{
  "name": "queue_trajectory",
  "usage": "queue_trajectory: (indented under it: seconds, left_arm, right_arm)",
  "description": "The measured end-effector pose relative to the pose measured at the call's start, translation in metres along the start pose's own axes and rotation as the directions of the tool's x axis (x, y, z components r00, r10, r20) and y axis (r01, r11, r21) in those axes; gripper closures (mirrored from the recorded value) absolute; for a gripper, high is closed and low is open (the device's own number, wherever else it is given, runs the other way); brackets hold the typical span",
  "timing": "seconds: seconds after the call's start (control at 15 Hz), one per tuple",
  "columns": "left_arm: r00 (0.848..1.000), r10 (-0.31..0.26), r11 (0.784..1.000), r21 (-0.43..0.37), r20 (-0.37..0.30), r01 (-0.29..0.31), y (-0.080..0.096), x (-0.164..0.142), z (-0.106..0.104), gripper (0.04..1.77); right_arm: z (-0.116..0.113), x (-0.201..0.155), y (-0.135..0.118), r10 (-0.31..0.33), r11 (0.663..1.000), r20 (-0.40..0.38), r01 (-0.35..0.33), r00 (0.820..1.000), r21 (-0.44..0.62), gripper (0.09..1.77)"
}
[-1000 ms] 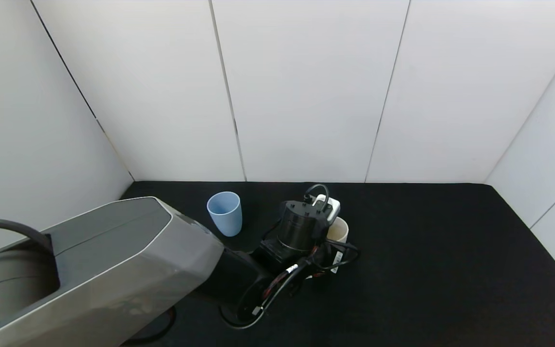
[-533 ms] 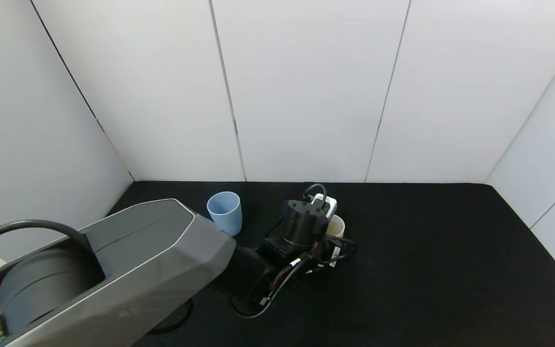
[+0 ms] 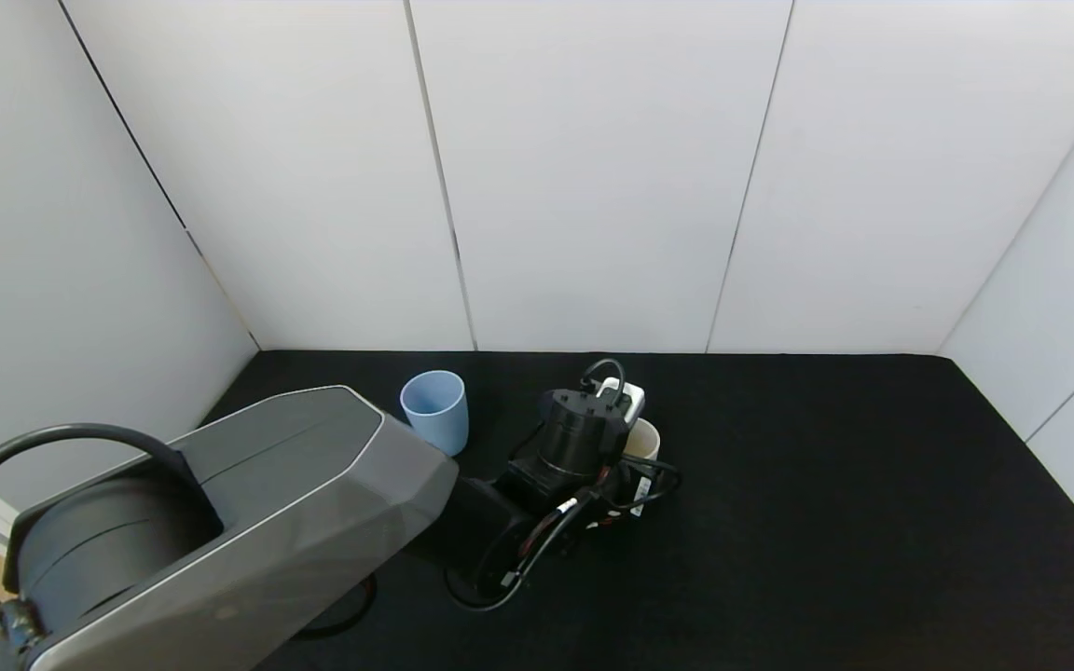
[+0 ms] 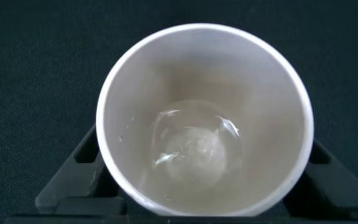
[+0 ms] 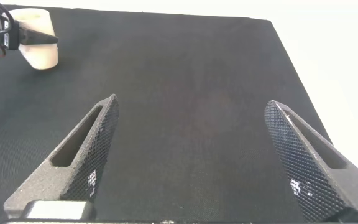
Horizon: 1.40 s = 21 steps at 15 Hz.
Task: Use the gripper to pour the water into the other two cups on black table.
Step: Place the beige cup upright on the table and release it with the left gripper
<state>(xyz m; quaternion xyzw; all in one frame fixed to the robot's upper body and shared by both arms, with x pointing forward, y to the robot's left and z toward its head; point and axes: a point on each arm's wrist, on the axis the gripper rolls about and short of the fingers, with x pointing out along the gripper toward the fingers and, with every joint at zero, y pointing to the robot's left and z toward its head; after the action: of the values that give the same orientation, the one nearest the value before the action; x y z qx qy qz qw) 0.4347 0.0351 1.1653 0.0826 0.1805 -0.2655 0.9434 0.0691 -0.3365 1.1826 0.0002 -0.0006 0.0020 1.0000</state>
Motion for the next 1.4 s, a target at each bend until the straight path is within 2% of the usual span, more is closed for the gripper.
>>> queue_trajectory:
  seconds: [0.67, 1.0, 1.4]
  left_arm:
    - [1.000, -0.008, 1.000, -0.004, 0.021, 0.008, -0.003, -0.012, 0.010, 0.18]
    - [0.999, -0.014, 1.000, -0.002, 0.045, 0.015, -0.004, -0.039, 0.030, 0.14]
    - [0.995, -0.002, 1.000, -0.010, 0.096, 0.003, 0.005, -0.092, 0.054, 0.12]
  right_arm:
    - [0.000, 0.000, 0.000, 0.000, 1.000, 0.000, 0.000, 1.000, 0.000, 0.15]
    - [0.000, 0.000, 0.000, 0.000, 1.000, 0.000, 0.000, 1.000, 0.000, 0.15]
    - [0.000, 0.000, 0.000, 0.000, 1.000, 0.000, 0.000, 1.000, 0.000, 0.15]
